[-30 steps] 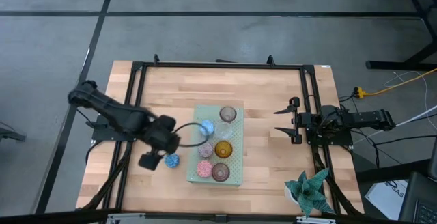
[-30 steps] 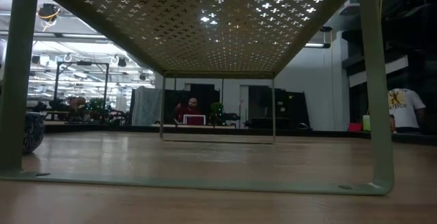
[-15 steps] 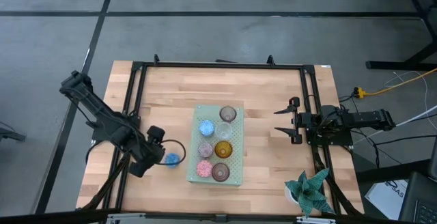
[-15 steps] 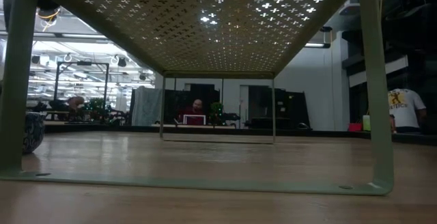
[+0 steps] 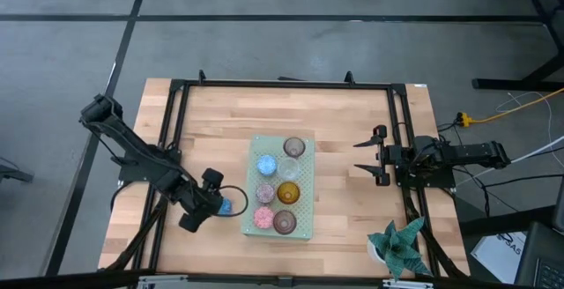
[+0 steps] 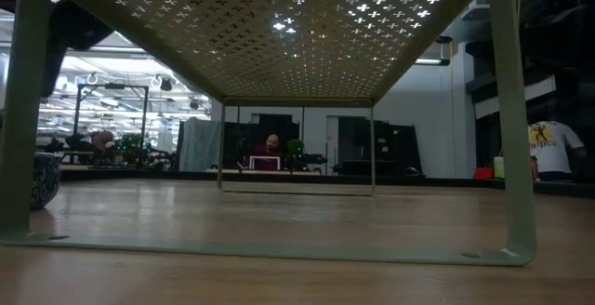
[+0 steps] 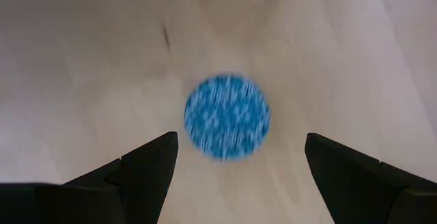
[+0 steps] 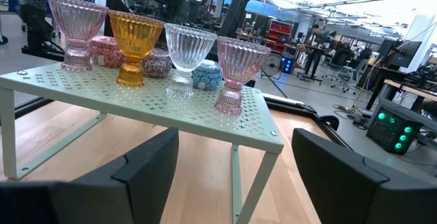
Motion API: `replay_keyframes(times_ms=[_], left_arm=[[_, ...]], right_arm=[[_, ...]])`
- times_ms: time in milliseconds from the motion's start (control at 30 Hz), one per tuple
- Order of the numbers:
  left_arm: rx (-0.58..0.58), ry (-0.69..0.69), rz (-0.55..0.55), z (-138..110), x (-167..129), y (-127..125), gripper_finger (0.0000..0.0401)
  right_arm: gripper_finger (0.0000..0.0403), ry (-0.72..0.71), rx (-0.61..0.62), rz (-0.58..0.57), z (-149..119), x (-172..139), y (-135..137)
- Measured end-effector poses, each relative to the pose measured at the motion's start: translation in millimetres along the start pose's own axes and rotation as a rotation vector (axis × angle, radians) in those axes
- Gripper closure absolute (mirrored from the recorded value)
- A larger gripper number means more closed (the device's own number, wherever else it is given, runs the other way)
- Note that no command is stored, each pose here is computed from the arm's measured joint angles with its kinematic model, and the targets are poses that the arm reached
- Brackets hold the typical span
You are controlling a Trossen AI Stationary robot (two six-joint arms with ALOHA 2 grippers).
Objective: Pick & Place candle stick holders
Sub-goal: Put the blue patterned scented candle on the shelf
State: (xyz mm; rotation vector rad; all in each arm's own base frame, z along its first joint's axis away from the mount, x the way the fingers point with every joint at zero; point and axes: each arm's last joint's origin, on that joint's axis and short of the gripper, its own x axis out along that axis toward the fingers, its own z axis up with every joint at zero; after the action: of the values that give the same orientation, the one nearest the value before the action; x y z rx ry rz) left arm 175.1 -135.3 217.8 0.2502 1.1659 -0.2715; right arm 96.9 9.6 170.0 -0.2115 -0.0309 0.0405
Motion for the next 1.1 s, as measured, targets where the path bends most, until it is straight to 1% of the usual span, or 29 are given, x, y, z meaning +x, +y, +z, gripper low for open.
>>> replay_keyframes(times_ms=[167,367,467,567,733,1100], left_arm=[[0.024,-0.011,0.004,6.3,15.1,-1.8,0.0083],[-0.044,0.085,-0.043,6.3,30.9,-1.9,0.0083],[-0.037,0.102,-0.046,6.8,35.8,-2.1,0.0083],[-0.026,0.094,-0.038,8.4,38.1,-1.2,0.0083],[-0.028,0.075,0.017,9.6,38.5,1.9,0.0083],[-0.064,0.023,0.008,9.0,47.6,7.0,0.0083]], right_arm=[[0.0115,0.0,0.0,0.0,0.0,0.0,0.0],[0.0115,0.0,0.0,0.0,0.0,0.0,0.0],[0.0115,0.0,0.0,0.0,0.0,0.0,0.0],[0.0115,0.0,0.0,0.0,0.0,0.0,0.0],[0.0115,0.0,0.0,0.0,0.0,0.0,0.0],[0.0114,0.0,0.0,0.0,0.0,0.0,0.0]])
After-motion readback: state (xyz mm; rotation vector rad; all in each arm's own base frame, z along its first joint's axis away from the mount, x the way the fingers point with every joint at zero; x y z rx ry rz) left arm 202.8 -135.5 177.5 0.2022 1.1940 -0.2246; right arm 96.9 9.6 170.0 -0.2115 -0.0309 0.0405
